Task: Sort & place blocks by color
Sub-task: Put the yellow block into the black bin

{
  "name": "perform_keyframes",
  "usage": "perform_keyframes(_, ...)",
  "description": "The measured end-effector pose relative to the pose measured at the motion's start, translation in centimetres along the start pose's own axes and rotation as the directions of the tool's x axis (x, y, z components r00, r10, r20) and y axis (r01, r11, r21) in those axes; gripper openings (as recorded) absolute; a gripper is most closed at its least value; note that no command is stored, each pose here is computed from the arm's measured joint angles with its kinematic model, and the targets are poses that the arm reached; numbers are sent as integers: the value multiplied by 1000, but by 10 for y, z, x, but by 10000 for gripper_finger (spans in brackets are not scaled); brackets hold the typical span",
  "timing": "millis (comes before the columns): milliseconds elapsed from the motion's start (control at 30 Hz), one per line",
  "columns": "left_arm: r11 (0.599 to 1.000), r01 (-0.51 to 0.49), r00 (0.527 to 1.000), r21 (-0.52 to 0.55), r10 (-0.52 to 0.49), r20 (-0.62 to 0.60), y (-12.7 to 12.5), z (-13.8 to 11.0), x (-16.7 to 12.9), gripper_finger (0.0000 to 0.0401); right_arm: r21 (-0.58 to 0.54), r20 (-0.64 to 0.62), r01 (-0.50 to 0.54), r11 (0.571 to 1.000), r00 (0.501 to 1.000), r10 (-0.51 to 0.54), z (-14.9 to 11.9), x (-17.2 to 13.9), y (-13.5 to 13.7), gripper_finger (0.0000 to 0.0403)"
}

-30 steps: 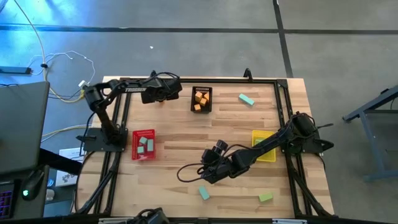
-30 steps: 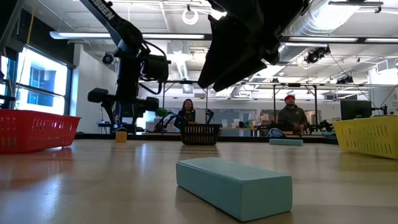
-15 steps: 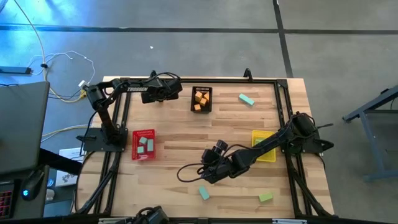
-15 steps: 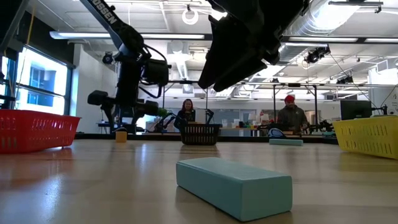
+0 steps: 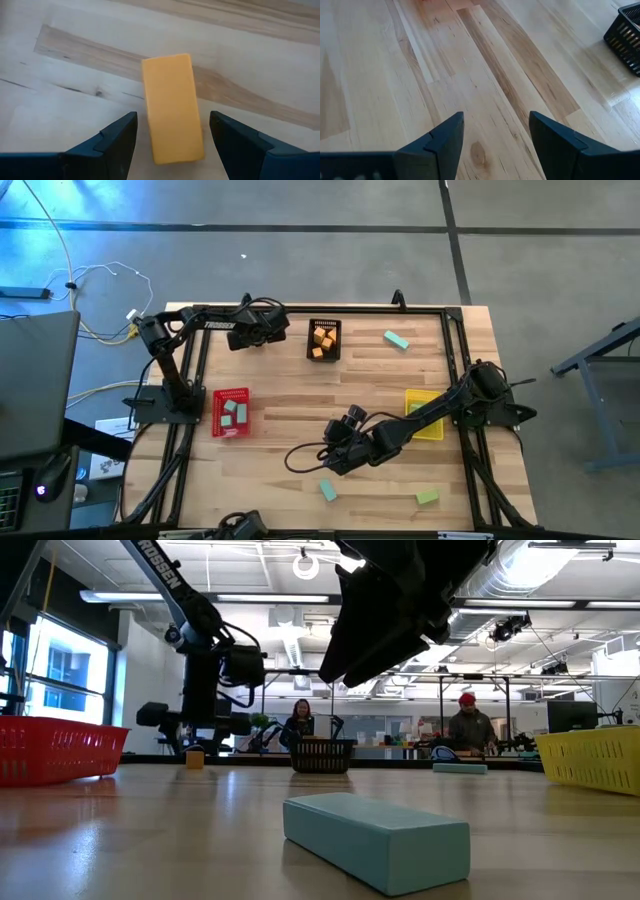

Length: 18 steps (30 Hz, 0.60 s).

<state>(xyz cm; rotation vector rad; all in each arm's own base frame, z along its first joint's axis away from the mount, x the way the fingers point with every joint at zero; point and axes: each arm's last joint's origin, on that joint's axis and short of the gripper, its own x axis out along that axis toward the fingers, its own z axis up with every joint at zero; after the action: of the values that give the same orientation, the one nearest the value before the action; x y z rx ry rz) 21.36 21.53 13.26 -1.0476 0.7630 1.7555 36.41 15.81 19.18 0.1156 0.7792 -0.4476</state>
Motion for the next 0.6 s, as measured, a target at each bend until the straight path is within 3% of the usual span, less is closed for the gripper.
perform_keyframes(200, 994, 28, 1000, 109, -30, 10, -3, 1, 0, 236, 0, 0, 0, 1000, 1000, 0, 0, 0, 0, 210)
perform_keyframes(333, 995, 28, 1000, 95, -30, 10, -3, 1, 0, 230, 0, 0, 0, 1000, 1000, 0, 0, 0, 0, 210)
perform_keyframes(600, 988, 32, 999, 153, -30, -16, -1, 3, 1, 162, 0, 0, 0, 1000, 1000, 0, 0, 0, 0, 210)
